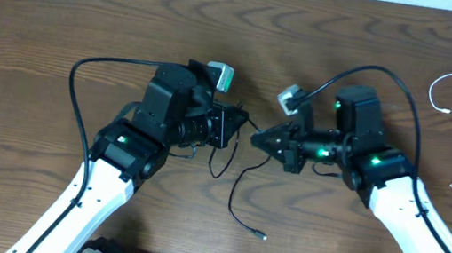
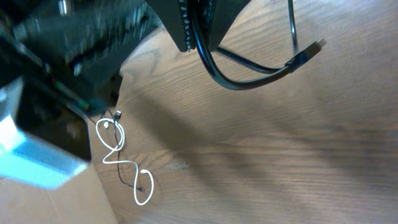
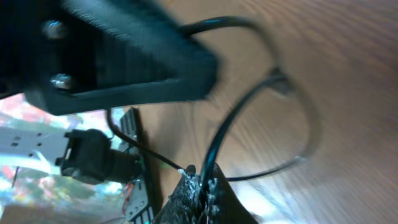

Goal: Untangle cables

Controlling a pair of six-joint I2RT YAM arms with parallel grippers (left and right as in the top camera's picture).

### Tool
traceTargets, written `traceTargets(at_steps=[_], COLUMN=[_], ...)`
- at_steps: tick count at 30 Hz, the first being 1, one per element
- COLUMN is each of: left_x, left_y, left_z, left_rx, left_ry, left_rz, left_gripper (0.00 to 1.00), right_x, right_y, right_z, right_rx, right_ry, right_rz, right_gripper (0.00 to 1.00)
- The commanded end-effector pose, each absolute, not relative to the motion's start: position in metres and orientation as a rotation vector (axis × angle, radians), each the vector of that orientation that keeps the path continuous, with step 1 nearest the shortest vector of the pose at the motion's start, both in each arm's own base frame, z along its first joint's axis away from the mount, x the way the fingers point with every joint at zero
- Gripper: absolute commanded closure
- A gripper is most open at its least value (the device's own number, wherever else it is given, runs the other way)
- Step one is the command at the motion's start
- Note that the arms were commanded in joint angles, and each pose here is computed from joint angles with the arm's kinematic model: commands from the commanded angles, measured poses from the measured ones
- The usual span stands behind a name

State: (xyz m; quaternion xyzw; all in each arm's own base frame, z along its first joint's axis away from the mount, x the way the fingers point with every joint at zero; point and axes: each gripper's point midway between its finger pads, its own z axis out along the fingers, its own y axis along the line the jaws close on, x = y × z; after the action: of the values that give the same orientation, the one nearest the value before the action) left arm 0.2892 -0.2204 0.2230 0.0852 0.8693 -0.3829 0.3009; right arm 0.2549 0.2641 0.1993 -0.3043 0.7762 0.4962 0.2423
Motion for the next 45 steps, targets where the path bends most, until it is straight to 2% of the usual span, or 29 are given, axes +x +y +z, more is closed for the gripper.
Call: traceTargets(at_steps=[1, 7, 13, 30, 32, 36, 41, 43, 45], left_x=[0.291, 0.303, 0.307, 0.31, 0.309, 0.309, 0.308, 0.307, 0.307], left_y=[-0.227, -0.23, -0.231, -0.229, -0.229, -0.229, -0.231, -0.231, -0.231], left_z=[0.227, 0.24, 0.246, 0.246, 0.246, 0.246, 0.246, 0.247, 0.246], left_rx=[0.229, 0.06, -0.167, -0.301, -0.351, -0.407, -0.483, -0.496, -0.496], left_ry=[2.298, 2.267, 2.277, 2.289, 2.294, 2.299, 2.309, 2.312, 2.313], left_rz=[-1.051, -1.126, -1.239, -1.276, -1.297, -1.321, -1.365, -1.379, -1.378], left_gripper=[0.92, 0.92, 0.92, 0.92, 0.92, 0.93, 0.93, 0.93, 0.92], right_x=[0.242, 0.232, 0.232, 0.224, 0.224, 0.224, 0.225, 0.225, 0.226], right_y=[0.277, 0.294, 0.3, 0.313, 0.313, 0.313, 0.313, 0.313, 0.313], right_z=[0.209, 0.22, 0.227, 0.237, 0.238, 0.238, 0.237, 0.237, 0.237], right_rx=[-0.922, -0.998, -1.0, -1.038, -1.04, -1.04, -1.035, -1.035, -1.032], right_ry=[2.055, 1.967, 1.931, 1.872, 1.867, 1.865, 1.868, 1.868, 1.87], right_rz=[1.391, 1.414, 1.427, 1.453, 1.453, 1.451, 1.443, 1.443, 1.439], right_gripper=[0.95, 0.95, 0.79, 0.79, 0.82, 0.95, 0.94, 0.99, 0.99])
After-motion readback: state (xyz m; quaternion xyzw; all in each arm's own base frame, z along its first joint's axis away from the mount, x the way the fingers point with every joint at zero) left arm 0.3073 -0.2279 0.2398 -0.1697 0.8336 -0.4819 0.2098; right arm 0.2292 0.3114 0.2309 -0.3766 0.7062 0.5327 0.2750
